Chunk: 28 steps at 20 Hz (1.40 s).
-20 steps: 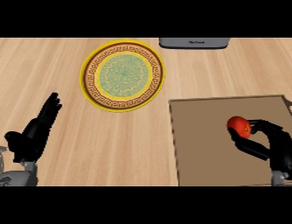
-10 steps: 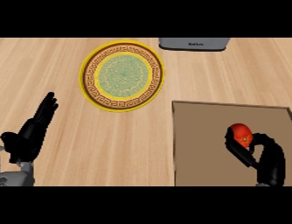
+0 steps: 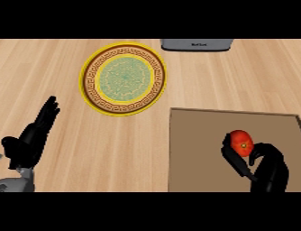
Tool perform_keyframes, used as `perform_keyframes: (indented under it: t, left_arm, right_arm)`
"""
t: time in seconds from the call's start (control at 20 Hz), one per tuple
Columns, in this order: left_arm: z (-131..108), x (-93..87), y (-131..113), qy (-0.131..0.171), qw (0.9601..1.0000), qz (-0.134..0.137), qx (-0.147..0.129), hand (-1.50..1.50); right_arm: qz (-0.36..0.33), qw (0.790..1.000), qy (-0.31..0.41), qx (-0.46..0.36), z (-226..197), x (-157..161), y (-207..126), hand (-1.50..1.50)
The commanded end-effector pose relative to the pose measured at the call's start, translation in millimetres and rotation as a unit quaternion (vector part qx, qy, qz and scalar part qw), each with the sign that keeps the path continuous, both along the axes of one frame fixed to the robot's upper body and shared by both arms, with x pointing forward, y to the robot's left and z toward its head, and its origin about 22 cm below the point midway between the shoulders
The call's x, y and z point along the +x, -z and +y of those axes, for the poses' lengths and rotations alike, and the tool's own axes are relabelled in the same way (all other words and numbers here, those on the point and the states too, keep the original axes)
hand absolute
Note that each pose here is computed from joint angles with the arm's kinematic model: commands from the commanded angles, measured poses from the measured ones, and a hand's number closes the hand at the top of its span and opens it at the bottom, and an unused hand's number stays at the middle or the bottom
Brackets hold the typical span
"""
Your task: Pick the tomato from the tray and place it in the plate
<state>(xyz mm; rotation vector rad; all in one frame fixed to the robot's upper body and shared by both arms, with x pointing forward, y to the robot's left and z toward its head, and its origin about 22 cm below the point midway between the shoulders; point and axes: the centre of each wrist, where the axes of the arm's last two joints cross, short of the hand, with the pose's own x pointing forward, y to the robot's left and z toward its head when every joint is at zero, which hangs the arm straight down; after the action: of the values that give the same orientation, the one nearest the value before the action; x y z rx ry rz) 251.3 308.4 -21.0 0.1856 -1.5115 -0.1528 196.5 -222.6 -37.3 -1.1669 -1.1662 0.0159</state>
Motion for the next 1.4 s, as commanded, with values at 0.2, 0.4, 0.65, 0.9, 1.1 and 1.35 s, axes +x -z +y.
perform_keyframes:
  t: [0.2,0.4,0.65,0.9,1.1,1.35]
  left_arm:
    - [-3.0,-3.0,2.8,0.009,0.9999,0.006,-0.007,0.0]
    - [-2.8,3.2,-1.6,0.006,1.0,0.002,0.0,0.0]
    - [-11.0,1.5,3.1,0.02,0.9996,0.004,-0.017,0.0]
    - [-26.5,10.7,-0.2,0.028,0.9995,-0.001,-0.014,0.0]
    - [-22.2,13.8,-3.9,0.047,0.9989,-0.008,-0.005,0.0]
    - [-36.9,25.8,-11.0,0.074,0.9971,-0.012,-0.01,0.0]
  right_arm:
    - [-0.04,0.997,-0.015,-0.07,54.1,10.1,-31.6,1.5]
    - [-0.052,0.993,-0.012,-0.101,73.3,21.6,-63.3,1.5]
    - [-0.034,0.99,-0.007,-0.135,109.7,35.8,-104.0,1.5]
    - [-0.006,0.989,0.006,-0.148,150.3,57.5,-133.2,1.5]
    - [-0.013,0.988,0.009,-0.155,171.0,87.3,-161.8,1.5]
    - [0.005,0.99,0.023,-0.142,181.4,125.3,-180.1,1.5]
